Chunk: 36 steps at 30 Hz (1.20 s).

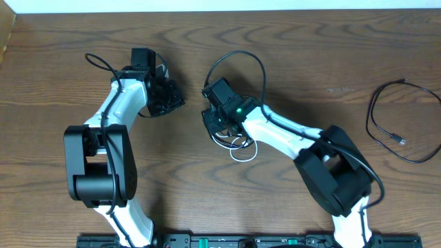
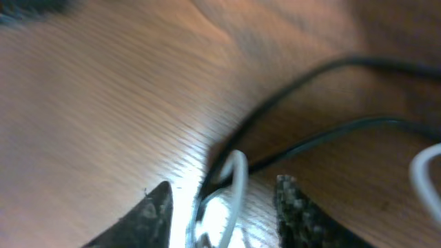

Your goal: Untangle cables

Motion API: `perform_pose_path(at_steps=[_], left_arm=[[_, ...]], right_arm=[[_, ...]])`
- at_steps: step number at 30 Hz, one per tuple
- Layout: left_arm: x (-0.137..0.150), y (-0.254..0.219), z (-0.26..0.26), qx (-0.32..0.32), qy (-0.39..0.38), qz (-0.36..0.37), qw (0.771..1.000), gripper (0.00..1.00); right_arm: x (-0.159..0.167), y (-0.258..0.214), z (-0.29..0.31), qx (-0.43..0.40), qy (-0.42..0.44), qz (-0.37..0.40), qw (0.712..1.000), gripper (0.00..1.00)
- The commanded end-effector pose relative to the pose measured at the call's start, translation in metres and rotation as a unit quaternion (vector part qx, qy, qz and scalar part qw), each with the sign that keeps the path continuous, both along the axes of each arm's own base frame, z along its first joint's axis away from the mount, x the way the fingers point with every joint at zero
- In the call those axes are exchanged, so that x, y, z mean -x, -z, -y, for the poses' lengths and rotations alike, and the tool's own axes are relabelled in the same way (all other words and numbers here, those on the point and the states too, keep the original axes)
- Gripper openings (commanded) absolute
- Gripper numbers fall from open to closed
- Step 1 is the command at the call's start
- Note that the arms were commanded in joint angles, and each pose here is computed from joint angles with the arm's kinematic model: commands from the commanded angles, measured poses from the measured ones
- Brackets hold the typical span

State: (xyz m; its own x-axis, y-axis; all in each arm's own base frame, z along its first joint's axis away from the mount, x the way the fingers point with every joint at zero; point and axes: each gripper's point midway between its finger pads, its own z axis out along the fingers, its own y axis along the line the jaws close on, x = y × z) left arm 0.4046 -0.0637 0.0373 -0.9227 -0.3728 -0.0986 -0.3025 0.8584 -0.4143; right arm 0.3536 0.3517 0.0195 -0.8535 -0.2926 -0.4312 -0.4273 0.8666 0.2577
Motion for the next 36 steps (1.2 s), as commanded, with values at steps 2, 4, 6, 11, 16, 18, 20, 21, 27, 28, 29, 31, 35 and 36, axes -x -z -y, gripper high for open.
perform_pose_path(at_steps=[2, 4, 6, 11, 16, 18, 20, 21, 27, 28, 29, 31, 35, 36], left_arm=[[0.002, 0.004, -0.001, -0.005, -0.002, -0.005, 1.000, 0.27], [0.002, 0.004, -0.001, -0.005, -0.002, -0.005, 1.000, 0.27], [0.002, 0.004, -0.001, -0.005, -0.002, -0.005, 1.000, 0.29], [0.002, 0.004, -0.001, -0.005, -0.002, -0.005, 1.000, 0.31], [0.002, 0.004, -0.001, -0.005, -0.002, -0.005, 1.000, 0.32], [0.002, 0.004, -0.001, -0.004, -0.002, -0.005, 1.000, 0.32], [0.002, 0.004, -0.001, -0.005, -0.002, -0.005, 1.000, 0.33], [0.002, 0.004, -0.001, -0.005, -0.002, -0.005, 1.000, 0.35], [0.002, 0.004, -0.001, -0.005, -0.002, -0.005, 1.000, 0.37], [0.002, 0.004, -0.001, -0.004, -0.002, -0.005, 1.000, 0.38], [0.002, 0.004, -0.001, -0.004, -0.002, -0.005, 1.000, 0.38], [0.002, 0.004, -0.001, -0.004, -0.002, -0.004, 1.000, 0.38], [0.002, 0.004, -0.001, -0.004, -0.002, -0.005, 1.000, 0.42], [0.002, 0.004, -0.001, -0.005, -0.002, -0.005, 1.000, 0.43]], right_arm=[[0.003, 0.014, 0.004, 0.022, 0.000, -0.007, 1.000, 0.27], [0.001, 0.010, 0.003, 0.017, 0.000, -0.002, 1.000, 0.07], [-0.003, 0.006, 0.001, 0.009, 0.001, 0.005, 1.000, 0.01], [-0.015, -0.026, -0.012, -0.025, 0.000, 0.037, 0.999, 0.01], [-0.031, -0.082, -0.033, -0.066, -0.029, 0.093, 0.993, 0.01], [-0.037, -0.103, -0.039, -0.081, -0.031, 0.112, 0.990, 0.01], [-0.041, -0.120, -0.043, -0.093, -0.031, 0.126, 0.987, 0.01], [-0.042, -0.128, -0.044, -0.098, -0.032, 0.132, 0.986, 0.01], [-0.046, -0.147, -0.048, -0.112, -0.031, 0.148, 0.982, 0.01], [-0.046, -0.149, -0.048, -0.115, -0.033, 0.148, 0.982, 0.01], [-0.045, -0.153, -0.050, -0.121, -0.036, 0.149, 0.981, 0.01], [-0.043, -0.161, -0.052, -0.129, -0.046, 0.155, 0.978, 0.01], [-0.042, -0.181, -0.049, -0.124, -0.072, 0.190, 0.971, 0.01], [-0.043, -0.187, -0.047, -0.120, -0.074, 0.200, 0.970, 0.01]])
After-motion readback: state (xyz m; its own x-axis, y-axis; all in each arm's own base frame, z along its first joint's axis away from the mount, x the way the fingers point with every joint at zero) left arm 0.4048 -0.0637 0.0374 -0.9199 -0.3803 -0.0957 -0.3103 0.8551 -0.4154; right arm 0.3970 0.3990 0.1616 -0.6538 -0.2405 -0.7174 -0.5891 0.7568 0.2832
